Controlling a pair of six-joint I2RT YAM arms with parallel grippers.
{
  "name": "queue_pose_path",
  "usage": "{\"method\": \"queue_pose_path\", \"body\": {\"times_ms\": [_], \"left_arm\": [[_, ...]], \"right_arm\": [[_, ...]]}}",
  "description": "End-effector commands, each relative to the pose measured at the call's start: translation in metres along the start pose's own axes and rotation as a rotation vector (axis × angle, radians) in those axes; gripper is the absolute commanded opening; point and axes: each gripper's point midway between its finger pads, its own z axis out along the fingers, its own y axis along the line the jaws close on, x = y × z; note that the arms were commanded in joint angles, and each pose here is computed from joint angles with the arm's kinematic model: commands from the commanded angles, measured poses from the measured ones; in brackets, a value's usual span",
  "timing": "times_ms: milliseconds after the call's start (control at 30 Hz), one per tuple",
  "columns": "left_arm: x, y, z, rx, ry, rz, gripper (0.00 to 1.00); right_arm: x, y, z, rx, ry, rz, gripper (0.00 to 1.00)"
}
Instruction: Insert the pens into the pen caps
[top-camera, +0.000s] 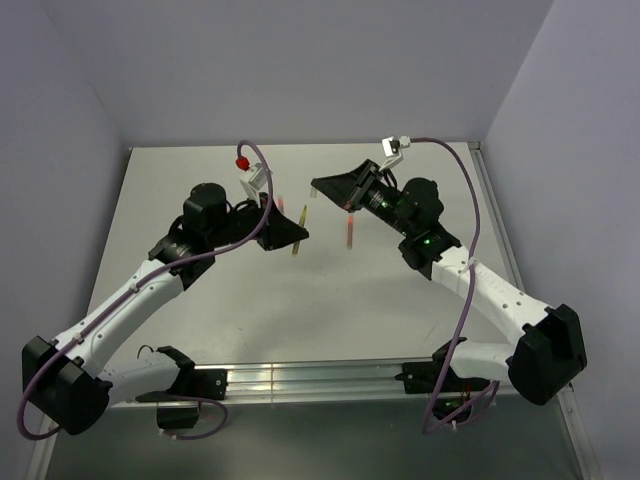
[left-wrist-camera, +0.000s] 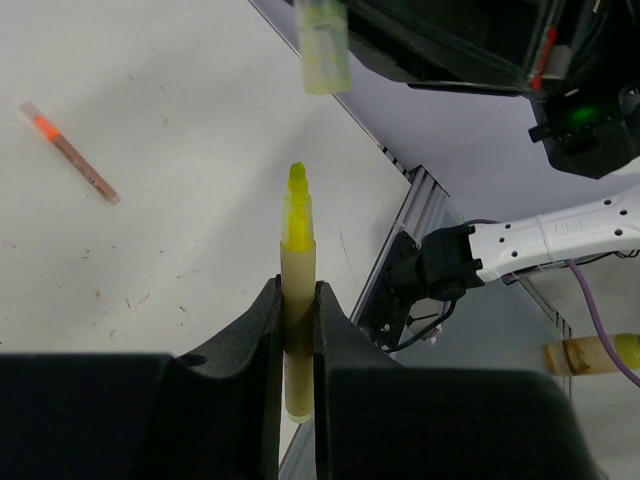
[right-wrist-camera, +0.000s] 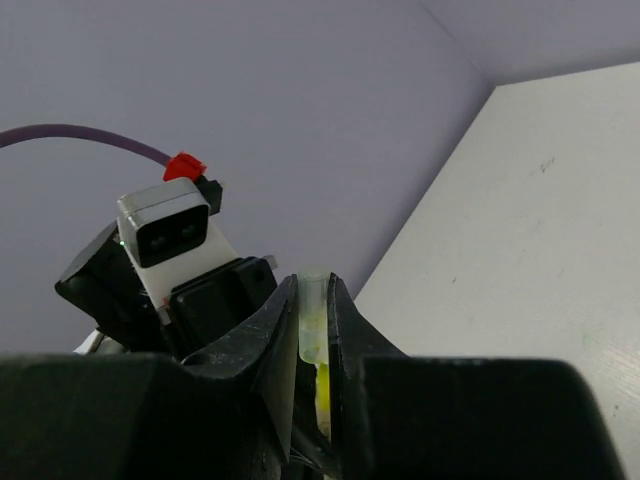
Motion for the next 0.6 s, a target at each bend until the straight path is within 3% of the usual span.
{"method": "queue_pose_path", "body": {"times_ms": [0, 567], "left_arm": [[-0.025, -0.016, -0.006, 0.017, -0.084, 0.040, 0.00], [-0.028, -0.020, -0.009, 0.025, -0.094, 0.055, 0.00]], "right_arm": [[-0.019, 0.035, -0.001, -0.087, -0.095, -0.033, 0.00], [-0.011, 0.028, 0.011, -0.010, -0.100, -0.087, 0.00]]}}
